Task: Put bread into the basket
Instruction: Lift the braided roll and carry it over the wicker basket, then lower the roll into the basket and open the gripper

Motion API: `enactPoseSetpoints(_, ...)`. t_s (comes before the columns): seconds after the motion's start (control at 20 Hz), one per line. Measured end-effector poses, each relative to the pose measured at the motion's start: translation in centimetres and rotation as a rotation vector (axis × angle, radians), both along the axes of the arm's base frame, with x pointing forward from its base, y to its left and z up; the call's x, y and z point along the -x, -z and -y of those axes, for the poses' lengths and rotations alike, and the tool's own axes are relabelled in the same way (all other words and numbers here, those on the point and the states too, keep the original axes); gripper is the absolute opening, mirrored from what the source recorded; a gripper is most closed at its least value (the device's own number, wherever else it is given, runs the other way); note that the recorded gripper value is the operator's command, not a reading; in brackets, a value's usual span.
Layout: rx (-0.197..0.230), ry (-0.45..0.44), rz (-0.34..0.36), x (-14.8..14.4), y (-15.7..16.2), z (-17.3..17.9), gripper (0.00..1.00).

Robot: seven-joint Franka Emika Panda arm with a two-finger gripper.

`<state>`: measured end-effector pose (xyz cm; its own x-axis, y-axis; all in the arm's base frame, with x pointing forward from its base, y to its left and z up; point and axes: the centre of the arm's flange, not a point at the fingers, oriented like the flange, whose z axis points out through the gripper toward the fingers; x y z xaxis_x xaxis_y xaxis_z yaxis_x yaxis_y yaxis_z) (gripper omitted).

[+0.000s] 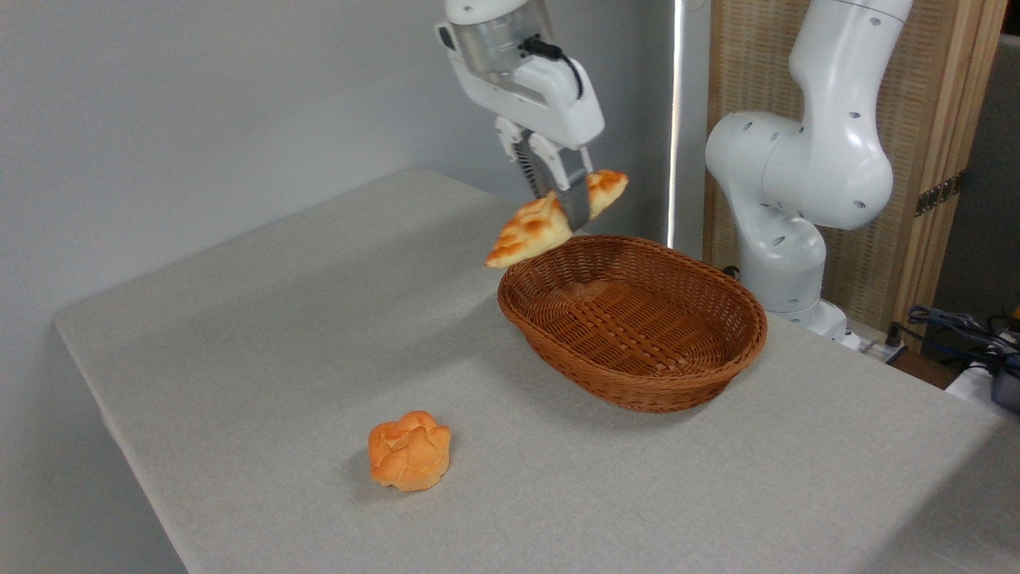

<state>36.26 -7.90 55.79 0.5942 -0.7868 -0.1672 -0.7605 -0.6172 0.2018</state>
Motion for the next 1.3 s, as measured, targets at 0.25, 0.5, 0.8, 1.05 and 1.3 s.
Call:
enactPoseSetpoints(0.25,-0.056,0.012,-0.105,2.2,6.6,0.7,0.38)
enactPoseSetpoints(0.5,-0.051,-0.019,-0.091,1.8,7.1,0.0,0.65)
enactPoseSetpoints(0.8,-0.022,-0.013,-0.081,2.0,8.8,1.8,0.87)
enactPoseSetpoints(1.05,-0.053,0.015,-0.096,2.7,10.0,3.5,1.0)
enactPoseSetpoints(1.3,-0.052,0.012,-0.092,2.6,10.2,3.4,1.0)
